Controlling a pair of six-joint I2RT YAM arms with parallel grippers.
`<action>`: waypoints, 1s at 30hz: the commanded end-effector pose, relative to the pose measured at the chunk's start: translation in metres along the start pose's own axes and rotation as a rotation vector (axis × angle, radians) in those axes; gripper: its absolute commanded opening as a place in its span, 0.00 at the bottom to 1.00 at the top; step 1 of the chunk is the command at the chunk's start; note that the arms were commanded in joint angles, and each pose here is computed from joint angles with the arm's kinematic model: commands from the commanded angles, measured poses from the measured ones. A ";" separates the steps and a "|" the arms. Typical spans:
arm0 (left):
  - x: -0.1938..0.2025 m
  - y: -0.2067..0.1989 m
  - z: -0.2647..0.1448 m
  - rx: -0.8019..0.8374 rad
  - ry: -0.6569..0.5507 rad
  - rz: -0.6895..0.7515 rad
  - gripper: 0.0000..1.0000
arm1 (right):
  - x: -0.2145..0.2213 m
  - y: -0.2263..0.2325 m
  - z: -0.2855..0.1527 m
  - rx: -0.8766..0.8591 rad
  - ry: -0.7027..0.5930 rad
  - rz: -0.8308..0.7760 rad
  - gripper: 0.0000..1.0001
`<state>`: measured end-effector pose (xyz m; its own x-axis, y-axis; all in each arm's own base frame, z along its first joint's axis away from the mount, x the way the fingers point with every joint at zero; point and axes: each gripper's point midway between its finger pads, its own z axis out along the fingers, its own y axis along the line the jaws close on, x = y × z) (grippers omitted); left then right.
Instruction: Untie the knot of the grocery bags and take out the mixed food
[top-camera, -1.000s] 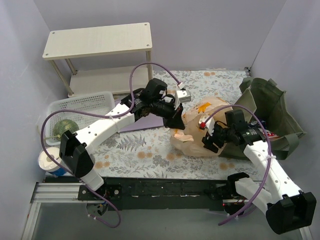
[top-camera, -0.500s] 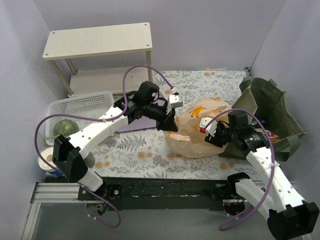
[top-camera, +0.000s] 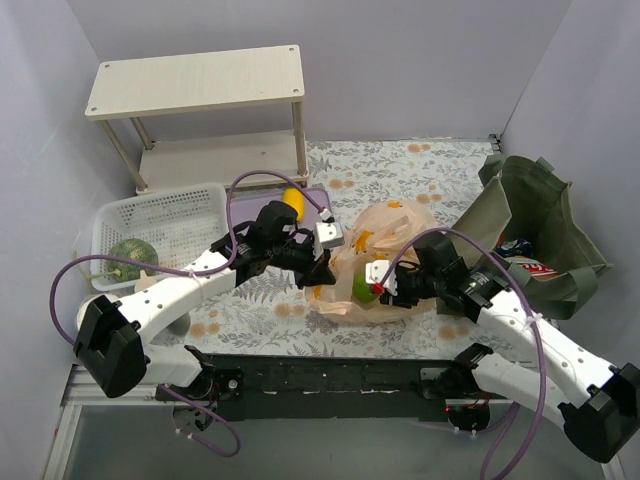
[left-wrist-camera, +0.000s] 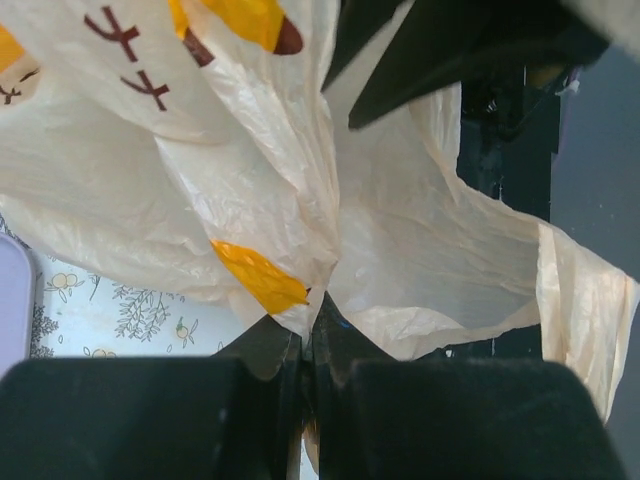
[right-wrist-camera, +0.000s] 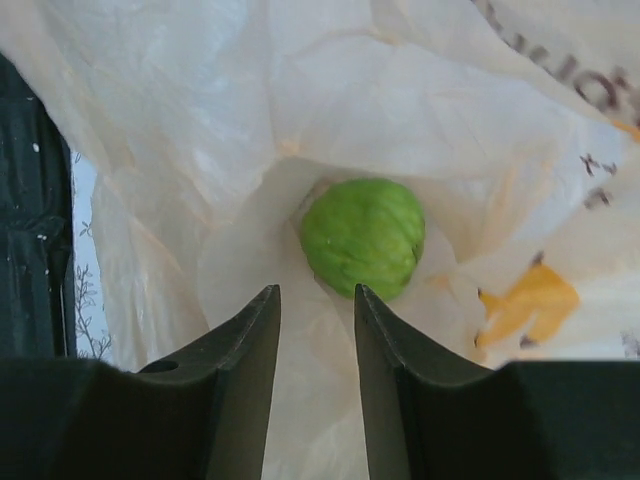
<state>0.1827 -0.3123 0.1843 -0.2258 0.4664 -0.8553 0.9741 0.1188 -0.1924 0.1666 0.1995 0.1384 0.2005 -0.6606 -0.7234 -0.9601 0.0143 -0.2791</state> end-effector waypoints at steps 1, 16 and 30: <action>-0.011 0.004 0.005 -0.017 -0.056 -0.023 0.00 | -0.018 -0.017 0.022 0.047 -0.064 -0.053 0.41; 0.000 -0.001 0.001 -0.016 -0.046 -0.046 0.00 | 0.045 -0.035 0.077 0.148 0.114 0.136 0.70; -0.002 0.021 0.004 -0.102 -0.040 -0.052 0.00 | -0.007 -0.043 0.023 0.160 0.059 0.113 0.01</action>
<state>0.1915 -0.3126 0.1666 -0.2995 0.4507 -0.8410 0.9515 0.2065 -0.2282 0.2215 0.2220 0.0881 0.0197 -0.7237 -0.6898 -0.9330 0.2346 -0.2728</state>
